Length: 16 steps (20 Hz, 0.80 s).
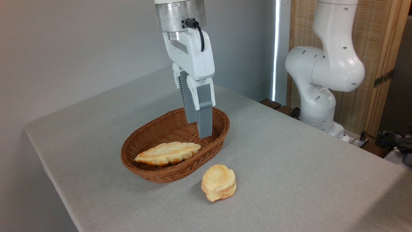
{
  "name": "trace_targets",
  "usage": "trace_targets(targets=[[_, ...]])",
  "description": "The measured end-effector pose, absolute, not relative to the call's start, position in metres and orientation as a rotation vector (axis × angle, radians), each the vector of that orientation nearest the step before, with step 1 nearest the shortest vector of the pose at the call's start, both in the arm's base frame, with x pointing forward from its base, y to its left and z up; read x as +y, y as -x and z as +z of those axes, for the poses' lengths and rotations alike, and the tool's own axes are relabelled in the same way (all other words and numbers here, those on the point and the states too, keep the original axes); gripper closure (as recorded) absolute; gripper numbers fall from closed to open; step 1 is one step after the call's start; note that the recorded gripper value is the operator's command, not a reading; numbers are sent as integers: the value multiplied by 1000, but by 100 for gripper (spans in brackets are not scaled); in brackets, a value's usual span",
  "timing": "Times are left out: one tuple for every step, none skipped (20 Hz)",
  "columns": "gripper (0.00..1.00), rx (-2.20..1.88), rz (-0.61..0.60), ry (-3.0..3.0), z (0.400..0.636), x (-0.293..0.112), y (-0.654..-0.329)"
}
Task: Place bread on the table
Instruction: 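Open the gripper and raise it away from the bun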
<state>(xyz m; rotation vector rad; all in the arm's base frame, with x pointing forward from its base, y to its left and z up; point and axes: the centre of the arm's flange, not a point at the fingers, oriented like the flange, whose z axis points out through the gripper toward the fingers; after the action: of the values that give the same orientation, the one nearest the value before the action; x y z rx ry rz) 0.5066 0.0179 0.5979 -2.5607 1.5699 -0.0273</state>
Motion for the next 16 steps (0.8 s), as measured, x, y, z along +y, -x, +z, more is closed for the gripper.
trace_targets(targets=[[0,1568,-33,2564,599,18,-507],[0,1560,-58,2580,603,17,-507],[0,1547,-99,2612,608,16,-508],[0,1517,-143,2656,613,15,-508],[0,1464,-181,2707,618,14,-509],[0,1395,-206,2759,621,13,-511],[0,1319,-220,2807,623,11,-513],[0,1232,-227,2857,623,8,-517],[0,1140,-223,2904,623,4,-521],[0,1075,-208,2938,621,-2,-527],[0,1046,-188,2957,619,-10,-532],[0,1042,-168,2966,616,-19,-538],[0,1057,-149,2967,611,-28,-544],[0,1085,-128,2963,605,-38,-548],[0,1114,-109,2958,598,-50,-553],[0,1137,-92,2954,591,-59,-556]])
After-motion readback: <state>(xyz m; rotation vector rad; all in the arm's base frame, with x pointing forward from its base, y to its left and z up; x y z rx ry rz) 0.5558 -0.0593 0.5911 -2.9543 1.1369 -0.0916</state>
